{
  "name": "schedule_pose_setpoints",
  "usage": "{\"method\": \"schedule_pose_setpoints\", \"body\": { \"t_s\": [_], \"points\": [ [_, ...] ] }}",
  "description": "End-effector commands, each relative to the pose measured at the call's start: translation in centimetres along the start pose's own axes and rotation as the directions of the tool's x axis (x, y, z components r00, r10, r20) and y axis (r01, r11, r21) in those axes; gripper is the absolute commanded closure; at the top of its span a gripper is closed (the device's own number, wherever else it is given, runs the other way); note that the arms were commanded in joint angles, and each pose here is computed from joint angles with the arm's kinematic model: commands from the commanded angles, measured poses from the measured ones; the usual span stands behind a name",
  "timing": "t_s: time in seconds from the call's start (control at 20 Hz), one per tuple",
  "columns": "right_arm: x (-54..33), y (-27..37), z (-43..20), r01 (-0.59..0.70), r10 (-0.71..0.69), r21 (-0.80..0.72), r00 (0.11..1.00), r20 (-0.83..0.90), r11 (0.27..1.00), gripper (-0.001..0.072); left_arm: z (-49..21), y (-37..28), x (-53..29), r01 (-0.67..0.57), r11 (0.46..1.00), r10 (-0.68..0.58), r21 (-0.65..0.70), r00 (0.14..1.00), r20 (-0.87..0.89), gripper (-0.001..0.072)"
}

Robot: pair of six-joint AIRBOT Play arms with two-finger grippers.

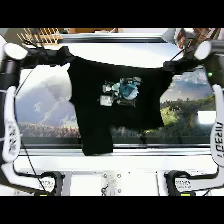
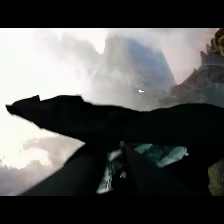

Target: Fold the clothes and pants, and hang the long-sleeved shirts on hangers.

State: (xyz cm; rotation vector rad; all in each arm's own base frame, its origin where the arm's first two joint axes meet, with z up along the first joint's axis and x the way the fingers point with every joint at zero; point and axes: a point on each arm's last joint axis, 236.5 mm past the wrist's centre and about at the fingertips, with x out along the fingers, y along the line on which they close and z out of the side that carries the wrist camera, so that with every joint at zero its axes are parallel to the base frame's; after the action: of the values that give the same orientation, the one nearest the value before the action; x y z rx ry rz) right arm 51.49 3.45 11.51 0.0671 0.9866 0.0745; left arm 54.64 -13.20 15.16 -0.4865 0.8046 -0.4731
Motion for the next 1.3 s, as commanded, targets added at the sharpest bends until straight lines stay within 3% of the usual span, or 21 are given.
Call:
{"method": "schedule_pose_setpoints", "body": {
  "t_s": [0.0,0.05,0.15,0.25,0.35,0.45,0.65,0.8,1.1,1.25],
  "points": [
    [3.6,2.2,3.4,-0.112,0.103,0.063,0.986,0.132,0.992,0.0278,-0.8,3.3,4.6,-0.011,0.996,0.005,-0.088,0.997,-0.075,0.0075],
    [3.0,2.7,4.1,-0.138,0.124,0.073,0.979,0.164,0.988,0.0117,-0.3,3.7,4.3,-0.018,0.995,0.010,-0.098,0.997,-0.081,0.0079],
    [0.5,2.9,5.2,-0.146,0.129,0.067,0.969,0.212,0.987,0.0136,0.3,4.1,2.6,-0.042,0.996,0.034,-0.084,0.995,-0.095,0.0080],
    [-3.3,2.7,5.4,-0.144,0.126,0.057,0.962,0.240,0.988,0.0135,-0.6,6.2,-0.4,-0.156,0.988,0.151,-0.021,0.979,-0.139,0.0080],
    [-6.9,2.8,4.4,-0.135,0.123,0.032,0.964,0.237,0.990,0.0136,-3.3,8.6,-2.9,-0.291,0.956,0.291,0.031,0.936,-0.198,0.0092],
    [-9.6,3.2,2.7,-0.135,0.128,0.017,0.964,0.233,0.991,0.0135,-7.8,10.4,-4.0,-0.355,0.935,0.346,0.020,0.896,-0.279,0.0092],
    [-11.8,3.5,-2.1,-0.145,0.138,0.023,0.972,0.192,0.989,0.0136,-19.9,13.2,-3.1,-0.394,0.916,0.322,-0.073,0.833,-0.450,0.0090],
    [-12.5,4.4,-4.6,-0.186,0.177,0.039,0.968,0.176,0.982,0.0135,-25.8,14.8,-1.3,-0.407,0.896,0.285,-0.177,0.833,-0.473,0.0090],
    [-13.4,5.9,-5.2,-0.253,0.239,0.054,0.953,0.184,0.966,0.0135,-27.5,14.5,2.6,-0.319,0.884,0.153,-0.342,0.888,-0.434,0.0090],
    [-13.5,6.3,-5.2,-0.263,0.250,0.050,0.951,0.182,0.964,0.0135,-26.8,13.4,4.5,-0.283,0.892,0.114,-0.352,0.895,-0.432,0.0090]
  ]
}}
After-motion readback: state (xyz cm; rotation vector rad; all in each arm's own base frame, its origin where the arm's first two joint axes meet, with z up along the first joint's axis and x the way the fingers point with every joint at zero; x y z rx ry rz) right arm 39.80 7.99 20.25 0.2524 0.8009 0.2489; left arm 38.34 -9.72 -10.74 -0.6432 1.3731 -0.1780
